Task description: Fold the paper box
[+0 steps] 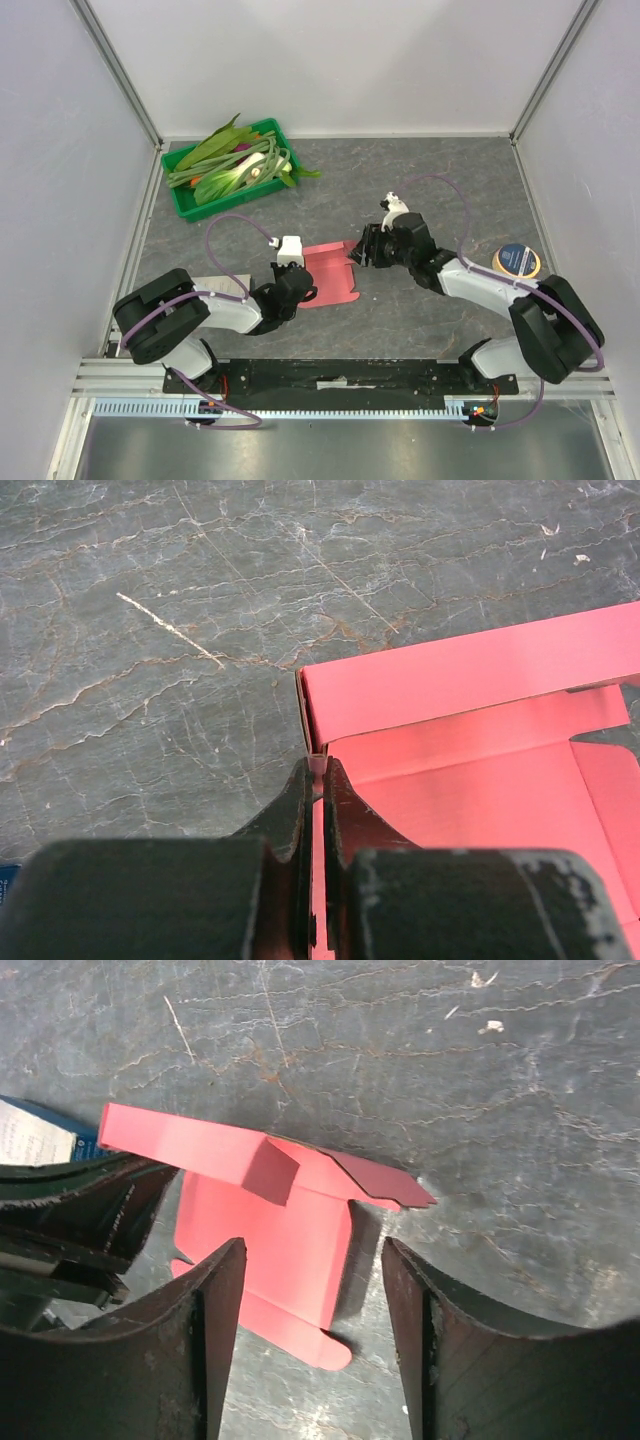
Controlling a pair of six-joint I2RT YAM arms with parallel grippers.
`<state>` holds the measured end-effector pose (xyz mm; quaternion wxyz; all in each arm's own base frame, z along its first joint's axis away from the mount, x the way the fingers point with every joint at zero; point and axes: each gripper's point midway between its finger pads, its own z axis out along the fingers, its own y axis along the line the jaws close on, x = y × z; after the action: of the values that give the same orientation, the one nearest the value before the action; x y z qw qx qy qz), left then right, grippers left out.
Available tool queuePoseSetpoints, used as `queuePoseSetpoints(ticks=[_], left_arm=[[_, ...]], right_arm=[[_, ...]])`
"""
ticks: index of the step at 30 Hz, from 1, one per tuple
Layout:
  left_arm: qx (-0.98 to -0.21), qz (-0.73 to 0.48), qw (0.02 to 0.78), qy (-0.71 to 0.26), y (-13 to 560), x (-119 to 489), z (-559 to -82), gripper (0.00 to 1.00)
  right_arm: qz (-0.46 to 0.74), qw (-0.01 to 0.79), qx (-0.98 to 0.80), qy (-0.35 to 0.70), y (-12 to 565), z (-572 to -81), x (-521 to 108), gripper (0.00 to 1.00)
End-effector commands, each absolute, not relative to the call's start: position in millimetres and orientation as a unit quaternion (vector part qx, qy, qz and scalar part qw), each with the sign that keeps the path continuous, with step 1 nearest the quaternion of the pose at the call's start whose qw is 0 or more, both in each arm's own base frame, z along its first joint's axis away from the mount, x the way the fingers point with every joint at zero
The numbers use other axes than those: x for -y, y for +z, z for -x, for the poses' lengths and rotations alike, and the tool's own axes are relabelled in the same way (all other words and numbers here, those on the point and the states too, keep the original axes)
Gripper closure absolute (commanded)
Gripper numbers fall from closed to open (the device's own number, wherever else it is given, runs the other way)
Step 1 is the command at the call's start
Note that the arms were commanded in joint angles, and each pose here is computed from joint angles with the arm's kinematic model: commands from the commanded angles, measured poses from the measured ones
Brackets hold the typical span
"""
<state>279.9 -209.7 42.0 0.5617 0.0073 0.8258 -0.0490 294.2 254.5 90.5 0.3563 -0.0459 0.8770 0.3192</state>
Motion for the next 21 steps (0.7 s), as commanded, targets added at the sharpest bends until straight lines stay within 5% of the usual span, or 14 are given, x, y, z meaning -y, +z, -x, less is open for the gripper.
queuePoseSetpoints(ticks=[1, 2, 4, 12, 21], left_arm=[[-0.834, 0.003, 0.551, -0.044, 35, 207, -275, 0.98], [-0.833, 0.004, 0.551, -0.046, 36, 208, -275, 0.98], [-0.835, 0.002, 0.548, -0.045, 35, 208, -274, 0.98], [-0.837, 0.001, 0.545, -0.049, 33, 209, -272, 0.98], [-0.837, -0.003, 0.545, -0.05, 33, 212, -273, 0.98]], right_arm=[[0.089, 0.393, -0.866, 0.295, 75, -294, -244, 0.4], [0.085, 0.388, -0.867, 0.3, 70, -295, -246, 0.52], [0.069, 0.377, -0.869, 0.312, 61, -296, -252, 0.6], [0.033, 0.392, -0.87, 0.297, 45, -306, -248, 0.5], [-0.028, 0.411, -0.851, 0.326, 43, -321, -256, 0.55]])
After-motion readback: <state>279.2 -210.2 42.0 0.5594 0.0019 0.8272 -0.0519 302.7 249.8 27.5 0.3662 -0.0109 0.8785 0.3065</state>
